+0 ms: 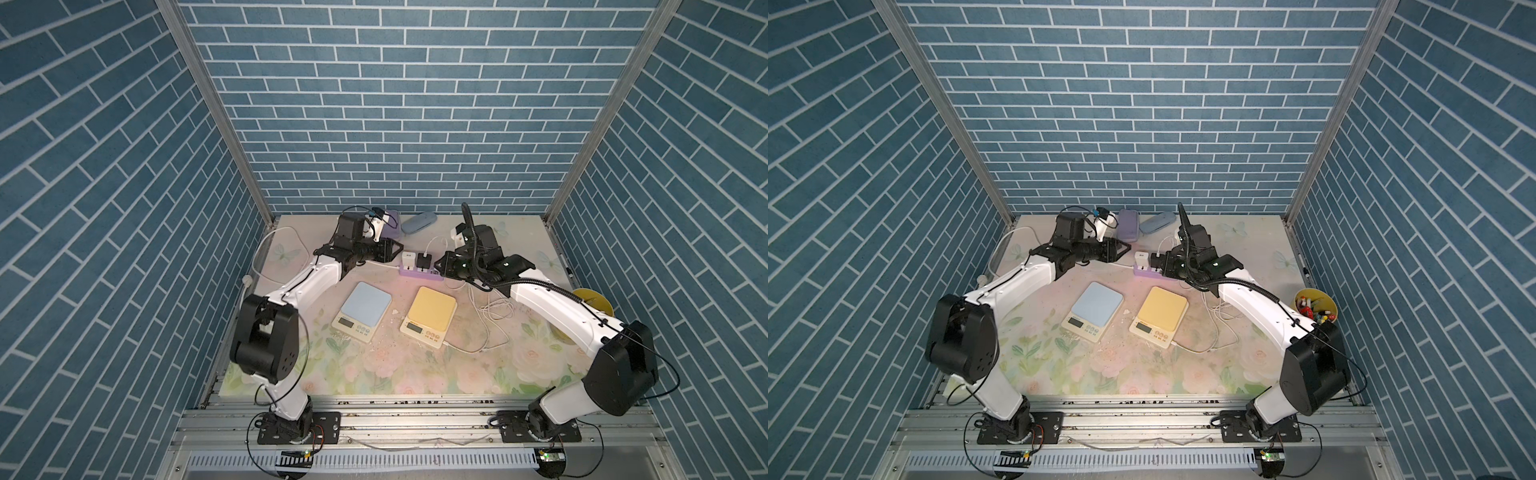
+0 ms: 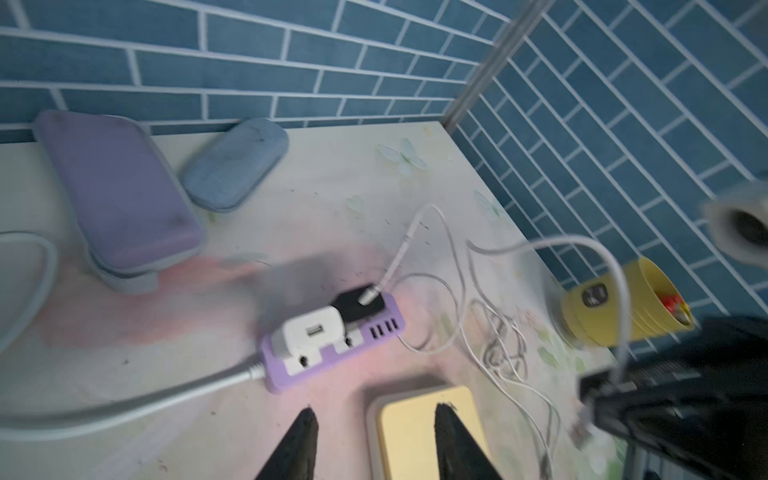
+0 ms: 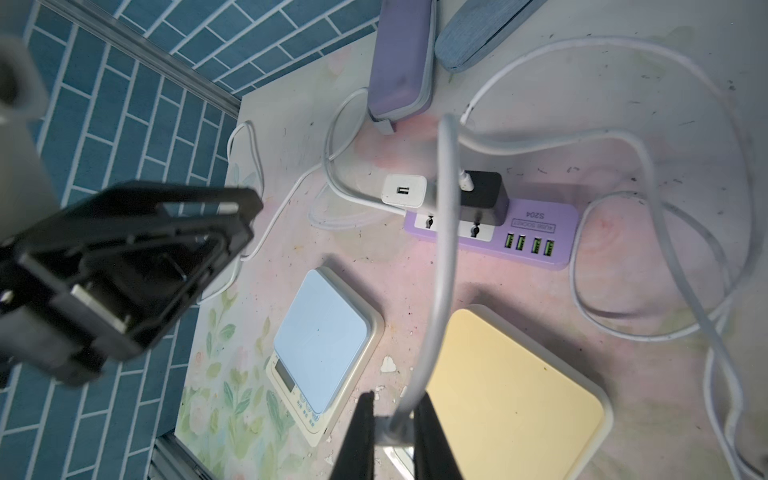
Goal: Charge the electronic scale
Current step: Adjust the socket at the center of the board.
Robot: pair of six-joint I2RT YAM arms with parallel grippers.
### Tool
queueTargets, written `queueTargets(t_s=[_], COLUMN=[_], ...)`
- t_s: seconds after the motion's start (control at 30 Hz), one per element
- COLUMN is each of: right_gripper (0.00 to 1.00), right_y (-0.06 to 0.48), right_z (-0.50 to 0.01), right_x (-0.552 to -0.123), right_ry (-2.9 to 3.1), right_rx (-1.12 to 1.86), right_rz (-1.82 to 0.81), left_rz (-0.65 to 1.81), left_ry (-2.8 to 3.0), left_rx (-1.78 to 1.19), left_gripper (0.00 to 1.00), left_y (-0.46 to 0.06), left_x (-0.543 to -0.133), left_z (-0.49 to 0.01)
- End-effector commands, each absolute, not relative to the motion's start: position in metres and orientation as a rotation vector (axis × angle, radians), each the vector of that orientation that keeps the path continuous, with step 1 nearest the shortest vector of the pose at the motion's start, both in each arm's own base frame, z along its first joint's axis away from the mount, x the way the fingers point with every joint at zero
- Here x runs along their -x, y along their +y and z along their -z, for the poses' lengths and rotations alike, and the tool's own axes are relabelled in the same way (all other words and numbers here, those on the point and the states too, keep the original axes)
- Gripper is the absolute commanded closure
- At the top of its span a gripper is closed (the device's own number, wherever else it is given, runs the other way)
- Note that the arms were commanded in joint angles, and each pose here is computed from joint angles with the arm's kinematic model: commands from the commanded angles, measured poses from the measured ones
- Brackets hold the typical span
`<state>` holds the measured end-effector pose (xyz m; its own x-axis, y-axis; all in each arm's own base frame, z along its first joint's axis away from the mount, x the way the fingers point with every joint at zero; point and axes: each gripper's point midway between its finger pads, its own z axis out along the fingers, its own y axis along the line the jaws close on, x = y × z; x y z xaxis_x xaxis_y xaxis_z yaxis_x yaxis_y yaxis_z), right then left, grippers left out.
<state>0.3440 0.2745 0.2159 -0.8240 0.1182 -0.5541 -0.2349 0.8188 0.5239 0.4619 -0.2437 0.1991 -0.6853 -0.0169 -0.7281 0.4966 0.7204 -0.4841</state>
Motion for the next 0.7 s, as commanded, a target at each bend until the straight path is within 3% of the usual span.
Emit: queueTargets(t_s=[0.0,0.3,0.67], right_gripper=[1.00,1.00,1.00], right_y=[0.265,0.247,0.255], right_z=[-0.210,-0.204,-0.203], right_x=[-0.344,-0.338,-0.346], right_ry=[2.412,2.413,2.421], right_rx=[0.082,0.062,0.101], right_rz=[-0.722,-0.637,-0.626], left_rz=[0.882,0.841,0.808], left_ry=[2.355,2.532,2.644], left_rx=[-0.168,-0.079,-0.001], left_gripper=[0.58,0.64,0.65], left_y=[-0.232,-0.239,-0.236], left_x=[-0.492,-0.533,-0.500], left_z=[-0.144,-0.062,-0.017])
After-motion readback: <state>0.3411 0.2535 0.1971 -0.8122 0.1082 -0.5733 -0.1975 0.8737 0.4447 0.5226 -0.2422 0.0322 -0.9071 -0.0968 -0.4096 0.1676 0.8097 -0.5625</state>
